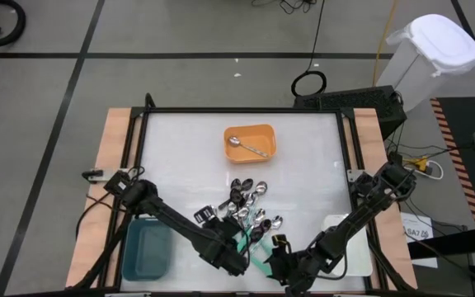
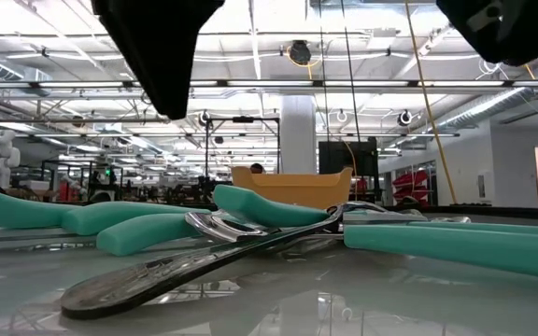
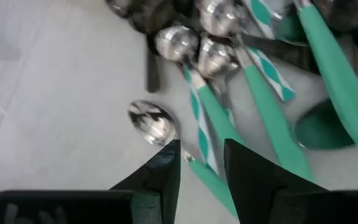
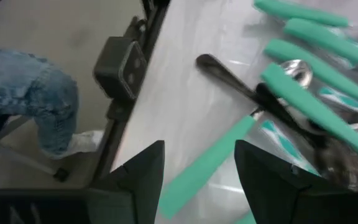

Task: Sort silverware by color (type)
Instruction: Put the green spoon into the blue bin

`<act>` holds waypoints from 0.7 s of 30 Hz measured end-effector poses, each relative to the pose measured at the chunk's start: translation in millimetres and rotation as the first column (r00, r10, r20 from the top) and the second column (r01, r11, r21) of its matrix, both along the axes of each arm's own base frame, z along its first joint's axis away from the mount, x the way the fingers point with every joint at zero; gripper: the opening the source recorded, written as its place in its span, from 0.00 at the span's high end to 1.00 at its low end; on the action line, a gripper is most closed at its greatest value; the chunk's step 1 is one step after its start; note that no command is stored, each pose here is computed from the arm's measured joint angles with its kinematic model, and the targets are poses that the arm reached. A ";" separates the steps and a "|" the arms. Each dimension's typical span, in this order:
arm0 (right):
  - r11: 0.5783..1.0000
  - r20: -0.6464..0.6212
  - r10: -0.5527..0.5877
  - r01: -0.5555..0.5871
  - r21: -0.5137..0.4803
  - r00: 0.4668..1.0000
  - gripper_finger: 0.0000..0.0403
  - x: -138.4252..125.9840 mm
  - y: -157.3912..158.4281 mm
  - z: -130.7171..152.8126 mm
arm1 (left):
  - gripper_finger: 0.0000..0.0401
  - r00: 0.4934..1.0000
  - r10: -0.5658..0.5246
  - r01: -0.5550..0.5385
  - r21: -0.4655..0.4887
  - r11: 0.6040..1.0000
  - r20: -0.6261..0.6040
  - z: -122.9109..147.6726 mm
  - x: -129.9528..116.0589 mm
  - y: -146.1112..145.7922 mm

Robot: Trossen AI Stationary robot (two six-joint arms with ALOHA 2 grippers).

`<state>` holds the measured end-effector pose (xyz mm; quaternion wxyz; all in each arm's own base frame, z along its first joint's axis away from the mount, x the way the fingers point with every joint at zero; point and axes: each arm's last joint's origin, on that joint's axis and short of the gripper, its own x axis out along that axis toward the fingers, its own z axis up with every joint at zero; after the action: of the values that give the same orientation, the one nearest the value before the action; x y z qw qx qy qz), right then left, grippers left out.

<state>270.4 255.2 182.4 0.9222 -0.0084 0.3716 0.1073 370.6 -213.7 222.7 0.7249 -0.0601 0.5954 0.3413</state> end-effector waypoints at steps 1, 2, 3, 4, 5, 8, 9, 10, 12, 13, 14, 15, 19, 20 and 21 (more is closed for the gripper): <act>1.000 -0.003 -0.004 0.004 -0.002 1.000 0.52 -0.7 0.2 -0.3 | 0.69 1.000 0.025 -0.025 0.004 1.000 0.008 -1.5 -0.7 0.3; 1.000 -0.006 -0.009 0.009 -0.001 1.000 0.52 -1.1 0.2 -0.5 | 0.69 0.998 0.060 -0.061 0.012 0.998 0.017 -3.7 -1.2 1.8; 1.000 -0.013 -0.016 0.016 0.000 1.000 0.52 -1.6 0.0 -1.0 | 0.69 0.995 0.096 -0.096 0.017 0.995 0.027 -5.7 -1.7 2.8; 1.000 -0.021 -0.021 0.021 0.003 1.000 0.52 -2.3 -0.2 -1.5 | 0.68 0.991 0.124 -0.125 0.022 0.992 0.041 -7.3 -1.7 3.2; 1.000 -0.029 -0.027 0.027 0.006 0.999 0.52 -2.6 -0.5 -2.0 | 0.68 0.988 0.147 -0.148 0.024 0.989 0.054 -8.1 -2.0 2.9; 0.999 -0.036 -0.034 0.034 0.008 0.999 0.52 -3.0 -0.9 -2.5 | 0.62 0.968 0.232 -0.236 0.029 0.971 0.095 -12.0 -2.7 3.1; 0.999 -0.037 -0.033 0.033 0.005 0.999 0.52 -3.1 -1.0 -2.6 | 0.60 0.960 0.262 -0.266 0.032 0.963 0.103 -15.5 -2.8 2.9; 1.000 -0.036 -0.030 0.030 0.004 0.999 0.52 -3.1 -0.9 -2.6 | 0.57 0.951 0.289 -0.294 0.032 0.955 0.107 -19.0 -3.6 2.4; 1.000 -0.032 -0.016 0.016 -0.011 0.999 0.52 -3.0 -1.0 -2.6 | 0.51 0.931 0.345 -0.351 0.034 0.936 0.121 -24.4 -5.3 2.0; 1.000 -0.030 -0.009 0.009 -0.017 1.000 0.52 -2.9 -1.0 -2.5 | 0.49 0.920 0.370 -0.377 0.033 0.926 0.130 -25.6 -6.4 2.2; 1.000 -0.027 0.002 -0.002 -0.028 1.000 0.52 -3.0 -1.0 -2.6 | 0.47 0.912 0.388 -0.396 0.037 0.918 0.134 -27.3 -8.2 2.8; 0.999 -0.025 0.009 -0.010 -0.035 1.000 0.52 -3.0 -1.0 -2.5 | 0.45 0.906 0.404 -0.411 0.042 0.910 0.127 -30.6 -10.2 3.0; 0.999 -0.022 0.022 -0.023 -0.049 1.000 0.52 -2.7 -1.3 -2.5 | 0.43 0.905 0.417 -0.422 0.062 0.904 0.084 -42.3 -17.4 0.4; 0.999 -0.022 0.022 -0.023 -0.050 1.000 0.52 -2.7 -1.3 -2.5 | 0.43 0.904 0.419 -0.425 0.067 0.903 0.083 -43.3 -19.2 -0.1; 0.999 -0.022 0.022 -0.023 -0.049 1.000 0.52 -2.7 -1.3 -2.5 | 0.43 0.903 0.422 -0.428 0.071 0.901 0.083 -44.2 -20.7 -1.1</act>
<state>267.7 253.9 179.9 0.9164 -0.0343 0.3837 0.1084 349.9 -214.8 178.4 0.6542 -0.1681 0.5282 0.5147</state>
